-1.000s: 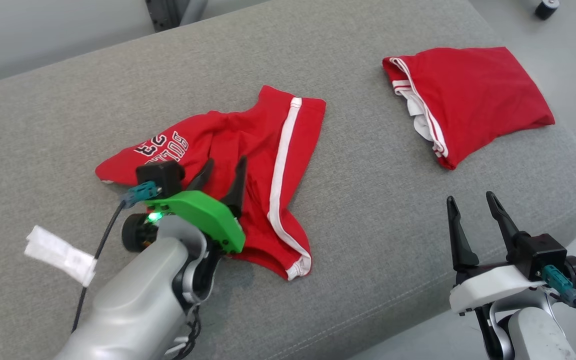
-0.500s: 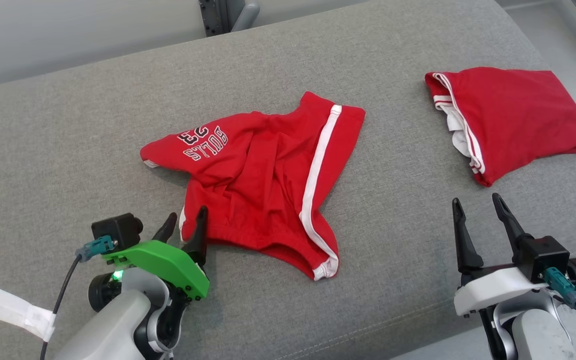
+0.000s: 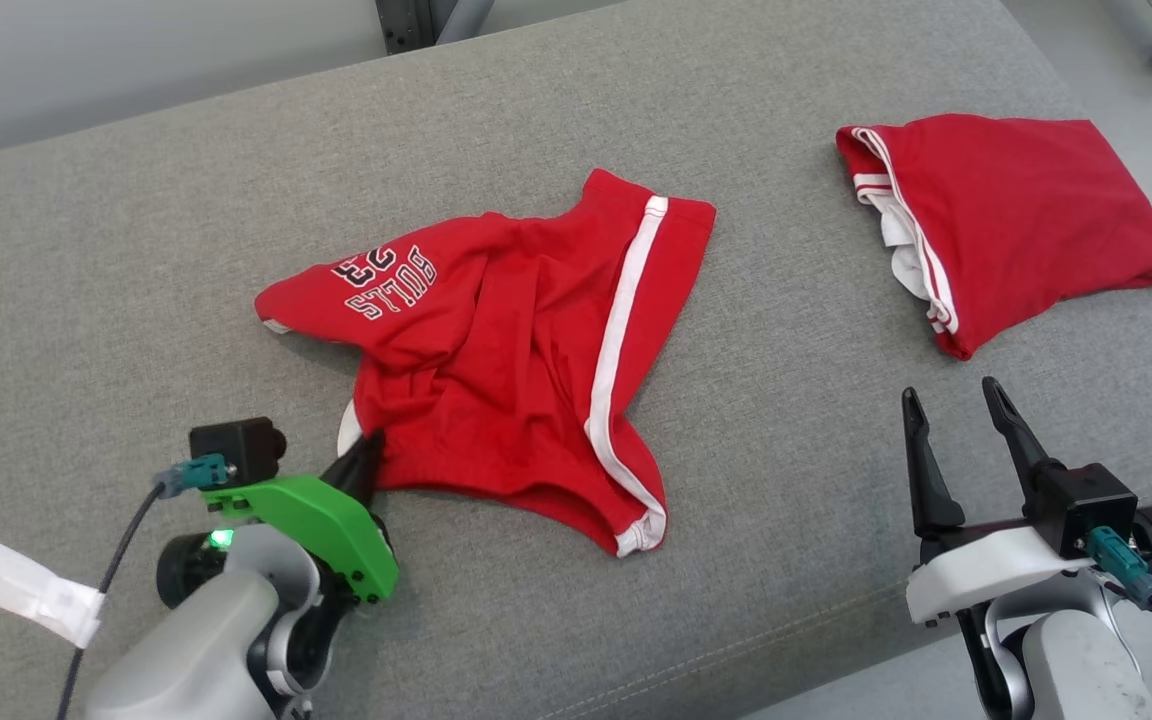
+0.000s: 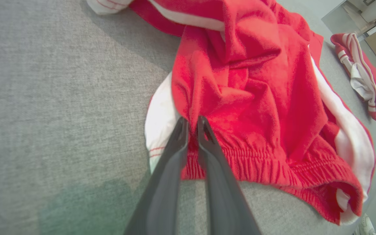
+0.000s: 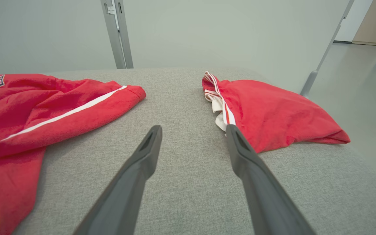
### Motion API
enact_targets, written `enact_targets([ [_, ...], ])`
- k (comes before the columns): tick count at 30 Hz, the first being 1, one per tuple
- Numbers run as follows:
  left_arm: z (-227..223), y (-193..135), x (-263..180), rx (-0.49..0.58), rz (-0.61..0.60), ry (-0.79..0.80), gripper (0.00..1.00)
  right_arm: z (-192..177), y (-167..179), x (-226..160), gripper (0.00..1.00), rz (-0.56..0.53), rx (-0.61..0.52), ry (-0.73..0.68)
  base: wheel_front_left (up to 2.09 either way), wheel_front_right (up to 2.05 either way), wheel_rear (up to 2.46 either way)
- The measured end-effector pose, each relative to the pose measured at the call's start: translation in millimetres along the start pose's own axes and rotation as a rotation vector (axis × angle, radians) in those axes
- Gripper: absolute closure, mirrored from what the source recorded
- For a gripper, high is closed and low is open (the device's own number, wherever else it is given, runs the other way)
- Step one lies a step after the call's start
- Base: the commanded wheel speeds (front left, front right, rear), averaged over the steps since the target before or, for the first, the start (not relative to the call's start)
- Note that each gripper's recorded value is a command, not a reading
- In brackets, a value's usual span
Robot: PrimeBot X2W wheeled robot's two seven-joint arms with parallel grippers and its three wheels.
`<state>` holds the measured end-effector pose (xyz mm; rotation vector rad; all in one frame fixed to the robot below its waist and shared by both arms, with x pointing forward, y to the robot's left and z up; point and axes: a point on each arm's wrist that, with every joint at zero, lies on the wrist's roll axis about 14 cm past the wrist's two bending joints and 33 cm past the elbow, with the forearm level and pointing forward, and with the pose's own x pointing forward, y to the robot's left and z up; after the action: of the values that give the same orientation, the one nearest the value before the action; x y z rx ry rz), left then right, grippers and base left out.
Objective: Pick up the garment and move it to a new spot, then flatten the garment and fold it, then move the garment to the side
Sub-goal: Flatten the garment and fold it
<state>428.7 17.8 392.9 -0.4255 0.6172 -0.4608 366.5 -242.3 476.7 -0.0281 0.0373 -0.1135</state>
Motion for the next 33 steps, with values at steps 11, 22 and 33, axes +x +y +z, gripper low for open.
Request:
enact_targets([
  [11, 86.7, 45.1, -17.1, 0.207, 0.116, -0.161, 1.00, 0.9, 5.1, 1.2, 0.00, 0.014, 0.012, -0.005, 0.00, 0.00, 0.00],
  [22, 125.6, 103.9, -32.6, 0.273, 0.289, -0.119, 1.00, 2.8, 11.1, 5.0, 0.00, 0.031, 0.019, -0.011, 0.00, 0.00, 0.00],
  [33, 131.7, 111.3, -32.2, 0.193, 0.311, -0.224, 0.00, 1.2, 4.5, 2.1, 0.00, 0.011, 0.017, -0.006, 0.00, 0.00, 0.00],
])
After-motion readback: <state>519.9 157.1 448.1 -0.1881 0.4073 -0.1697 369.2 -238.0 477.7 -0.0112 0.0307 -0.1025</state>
